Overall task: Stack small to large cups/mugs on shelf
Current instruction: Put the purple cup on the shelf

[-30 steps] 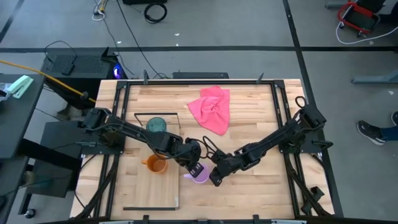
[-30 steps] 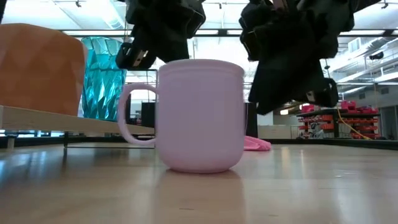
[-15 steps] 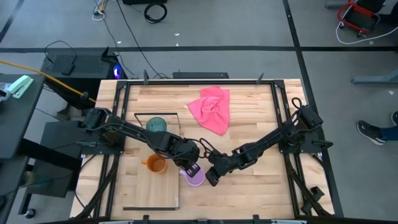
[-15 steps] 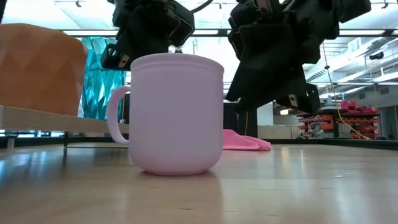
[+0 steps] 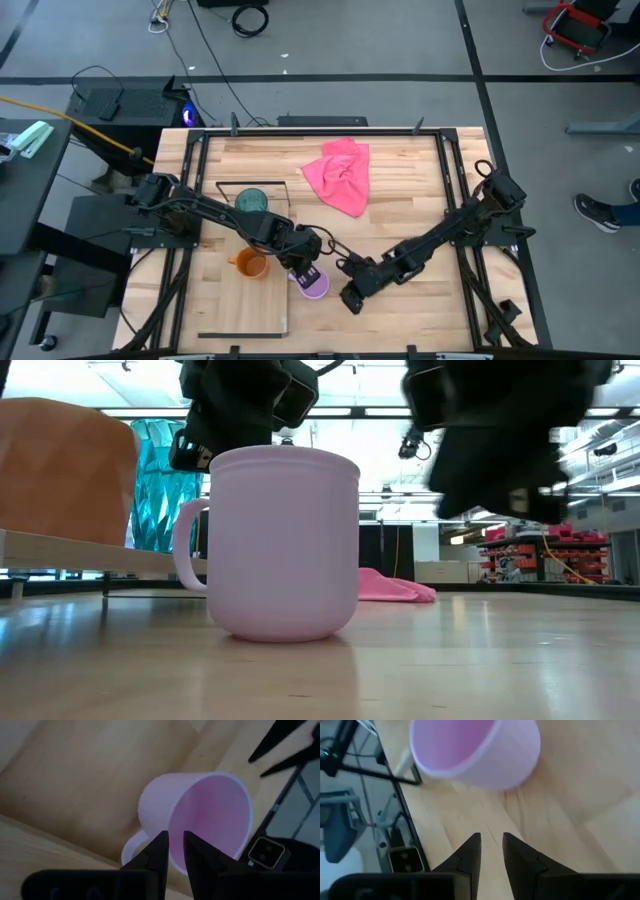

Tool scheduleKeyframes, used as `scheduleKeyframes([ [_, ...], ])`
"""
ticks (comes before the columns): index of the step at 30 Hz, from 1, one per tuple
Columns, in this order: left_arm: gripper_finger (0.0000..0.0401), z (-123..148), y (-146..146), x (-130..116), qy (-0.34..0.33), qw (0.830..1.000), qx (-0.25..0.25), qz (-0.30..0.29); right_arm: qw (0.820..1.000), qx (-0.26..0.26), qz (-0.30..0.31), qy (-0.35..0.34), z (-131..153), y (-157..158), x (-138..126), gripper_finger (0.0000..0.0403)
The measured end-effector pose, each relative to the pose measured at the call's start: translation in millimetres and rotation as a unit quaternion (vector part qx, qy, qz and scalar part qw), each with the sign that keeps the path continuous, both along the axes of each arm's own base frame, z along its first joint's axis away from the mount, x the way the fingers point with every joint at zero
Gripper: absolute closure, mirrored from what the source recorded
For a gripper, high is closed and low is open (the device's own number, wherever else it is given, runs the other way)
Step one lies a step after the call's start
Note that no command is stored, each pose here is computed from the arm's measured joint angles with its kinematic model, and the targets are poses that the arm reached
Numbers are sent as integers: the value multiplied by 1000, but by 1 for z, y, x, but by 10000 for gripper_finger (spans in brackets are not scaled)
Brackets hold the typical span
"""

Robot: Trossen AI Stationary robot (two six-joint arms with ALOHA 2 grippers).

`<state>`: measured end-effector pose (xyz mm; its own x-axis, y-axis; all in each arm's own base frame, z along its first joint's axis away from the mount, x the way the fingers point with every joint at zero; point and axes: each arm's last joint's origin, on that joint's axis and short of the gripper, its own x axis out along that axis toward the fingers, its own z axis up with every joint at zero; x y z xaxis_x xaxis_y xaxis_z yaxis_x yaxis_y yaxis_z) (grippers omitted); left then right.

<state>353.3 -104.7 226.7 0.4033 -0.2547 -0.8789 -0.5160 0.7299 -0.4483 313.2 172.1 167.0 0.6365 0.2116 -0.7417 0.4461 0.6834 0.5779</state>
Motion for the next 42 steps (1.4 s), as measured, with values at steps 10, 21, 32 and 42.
scheduleKeyframes([
  [10, 316, 0, 7, 2, -6, 1000, 11, -21, 1000, 7, -25, 0, 0, 9, -6, 315],
  [21, 314, 1, 10, 4, -11, 999, -6, -35, 999, 6, -29, -40, 5, 11, -1, 315],
  [32, 311, 6, 9, 9, -42, 998, -33, -42, 995, -3, 44, -95, 12, 15, 5, 315],
  [42, 307, 28, 15, 2, -75, 996, -41, -36, 983, -117, 92, -110, 6, 7, 8, 325],
])
